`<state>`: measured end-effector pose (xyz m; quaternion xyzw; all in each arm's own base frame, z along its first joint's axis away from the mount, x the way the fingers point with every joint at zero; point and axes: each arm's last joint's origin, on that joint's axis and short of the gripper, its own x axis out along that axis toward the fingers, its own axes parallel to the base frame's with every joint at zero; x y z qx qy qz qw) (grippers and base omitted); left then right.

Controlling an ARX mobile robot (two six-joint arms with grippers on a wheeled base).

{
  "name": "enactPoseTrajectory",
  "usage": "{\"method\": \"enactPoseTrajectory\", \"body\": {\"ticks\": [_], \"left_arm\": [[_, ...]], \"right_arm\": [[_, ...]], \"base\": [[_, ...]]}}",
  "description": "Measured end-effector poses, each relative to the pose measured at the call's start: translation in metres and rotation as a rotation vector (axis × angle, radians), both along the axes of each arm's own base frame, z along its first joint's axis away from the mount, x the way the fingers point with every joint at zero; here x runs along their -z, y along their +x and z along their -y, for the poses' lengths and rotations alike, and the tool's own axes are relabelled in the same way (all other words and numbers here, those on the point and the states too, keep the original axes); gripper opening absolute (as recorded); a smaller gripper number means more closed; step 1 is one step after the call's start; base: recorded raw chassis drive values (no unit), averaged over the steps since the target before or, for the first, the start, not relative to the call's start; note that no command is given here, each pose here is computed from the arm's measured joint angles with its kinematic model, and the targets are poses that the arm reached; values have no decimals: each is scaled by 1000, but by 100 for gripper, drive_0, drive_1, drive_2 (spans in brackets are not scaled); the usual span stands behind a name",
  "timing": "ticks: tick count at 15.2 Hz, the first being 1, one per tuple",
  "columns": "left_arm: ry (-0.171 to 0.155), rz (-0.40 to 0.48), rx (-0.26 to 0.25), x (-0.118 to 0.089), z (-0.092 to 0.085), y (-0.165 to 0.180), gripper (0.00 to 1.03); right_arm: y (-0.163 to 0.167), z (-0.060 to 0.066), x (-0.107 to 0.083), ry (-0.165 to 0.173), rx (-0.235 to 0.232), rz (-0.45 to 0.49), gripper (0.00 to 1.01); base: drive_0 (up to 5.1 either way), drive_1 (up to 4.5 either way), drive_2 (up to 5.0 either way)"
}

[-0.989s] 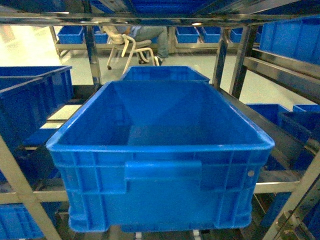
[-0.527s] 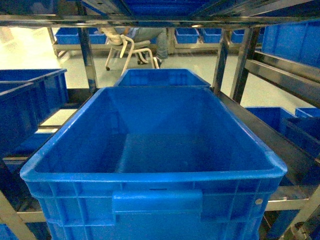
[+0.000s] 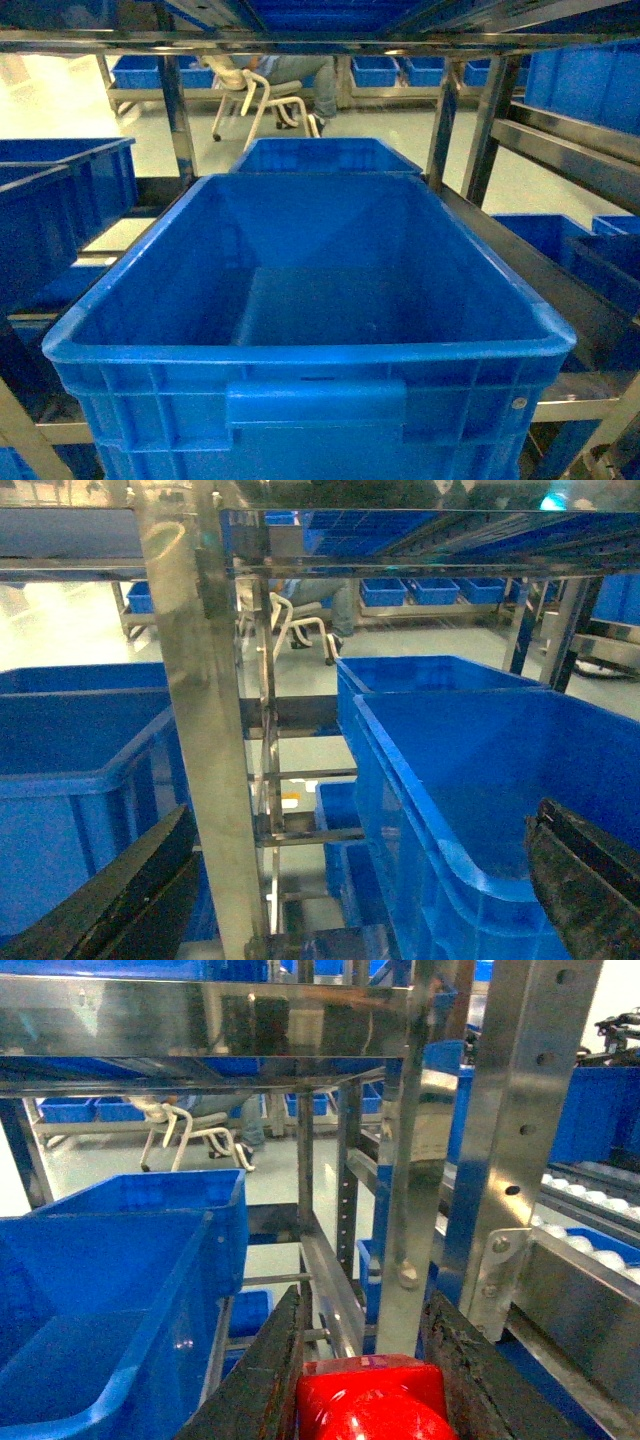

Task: Pick red block from blue box to shelf

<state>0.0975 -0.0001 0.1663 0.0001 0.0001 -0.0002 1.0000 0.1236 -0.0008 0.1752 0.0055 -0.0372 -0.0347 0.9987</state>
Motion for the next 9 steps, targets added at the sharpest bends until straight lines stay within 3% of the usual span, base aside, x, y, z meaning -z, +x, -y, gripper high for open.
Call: {"method": "enactPoseTrajectory", "body": {"ticks": [9], "left_arm": [[0, 0, -1, 0, 0, 0, 98]], "right_arm": [[0, 0, 0, 0, -2, -2, 29]], "base": [[0, 0, 0]]}}
